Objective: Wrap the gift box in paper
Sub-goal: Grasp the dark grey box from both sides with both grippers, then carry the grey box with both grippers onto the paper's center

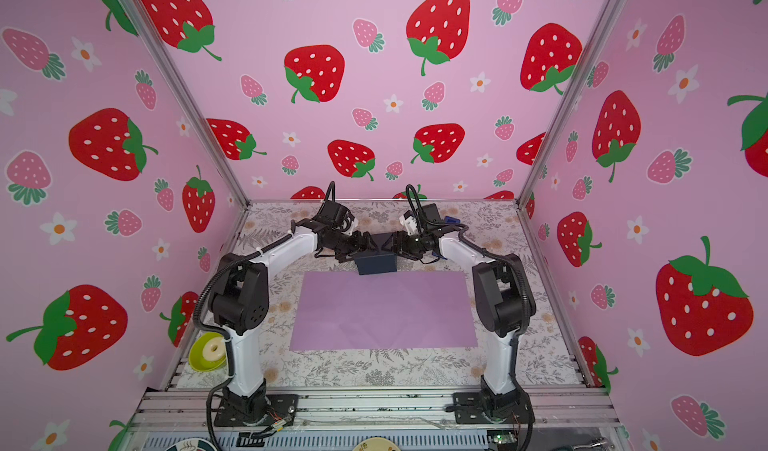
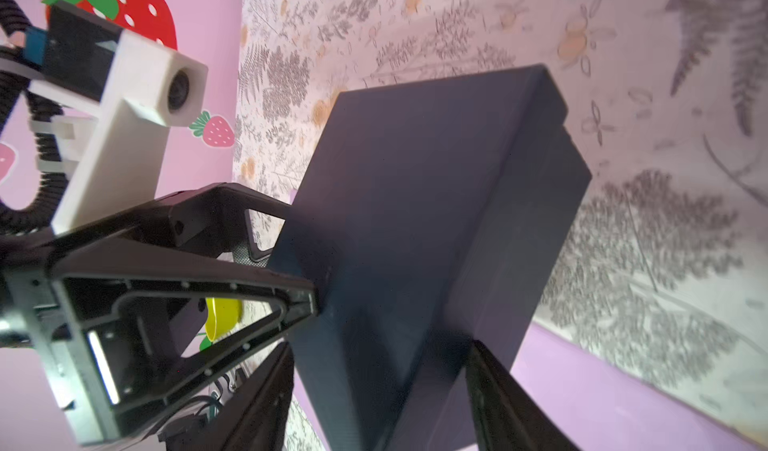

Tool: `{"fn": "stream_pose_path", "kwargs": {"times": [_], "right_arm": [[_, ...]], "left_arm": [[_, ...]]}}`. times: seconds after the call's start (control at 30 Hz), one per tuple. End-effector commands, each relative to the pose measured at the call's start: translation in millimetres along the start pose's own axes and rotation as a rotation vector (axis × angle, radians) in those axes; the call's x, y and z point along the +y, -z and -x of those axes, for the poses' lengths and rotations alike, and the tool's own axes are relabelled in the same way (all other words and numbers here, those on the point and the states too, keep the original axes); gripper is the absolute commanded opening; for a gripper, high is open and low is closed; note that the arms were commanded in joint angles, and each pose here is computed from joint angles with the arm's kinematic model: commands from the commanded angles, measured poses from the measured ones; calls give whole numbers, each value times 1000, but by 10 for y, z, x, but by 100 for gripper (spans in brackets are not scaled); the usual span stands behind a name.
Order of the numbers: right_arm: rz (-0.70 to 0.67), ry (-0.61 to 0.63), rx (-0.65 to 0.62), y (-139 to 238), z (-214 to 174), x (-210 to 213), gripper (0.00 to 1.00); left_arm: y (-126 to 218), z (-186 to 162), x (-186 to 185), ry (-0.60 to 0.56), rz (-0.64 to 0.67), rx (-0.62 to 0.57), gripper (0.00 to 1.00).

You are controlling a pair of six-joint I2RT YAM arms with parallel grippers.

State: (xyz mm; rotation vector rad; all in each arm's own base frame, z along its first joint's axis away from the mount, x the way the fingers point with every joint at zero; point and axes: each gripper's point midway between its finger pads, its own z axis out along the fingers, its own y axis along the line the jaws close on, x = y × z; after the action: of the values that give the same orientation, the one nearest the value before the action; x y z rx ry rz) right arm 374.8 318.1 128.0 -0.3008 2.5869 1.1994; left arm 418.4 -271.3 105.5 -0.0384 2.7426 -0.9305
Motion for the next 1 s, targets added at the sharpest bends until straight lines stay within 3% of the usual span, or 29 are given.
{"fn": "stream_pose_path", "kwargs": {"times": [0.0, 0.3, 0.57, 0.8, 0.97], "right_arm": [[29, 31, 11, 77, -280, 257, 67], [-18, 29, 22, 338, -987, 351, 65], [-49, 2, 81, 309, -1554, 219, 65], [-119, -1, 77, 254, -1679, 8, 66], [-141, 8, 68, 230, -1620, -18, 72]], "left_arm": [[49, -297, -343, -41, -65, 13, 88], [208, -974, -462, -99, -7, 25, 88], [203, -1535, -367, -96, 20, 57, 88], [84, -1687, -170, -91, 61, 79, 88], [89, -1616, -163, -107, 79, 64, 88]]}}
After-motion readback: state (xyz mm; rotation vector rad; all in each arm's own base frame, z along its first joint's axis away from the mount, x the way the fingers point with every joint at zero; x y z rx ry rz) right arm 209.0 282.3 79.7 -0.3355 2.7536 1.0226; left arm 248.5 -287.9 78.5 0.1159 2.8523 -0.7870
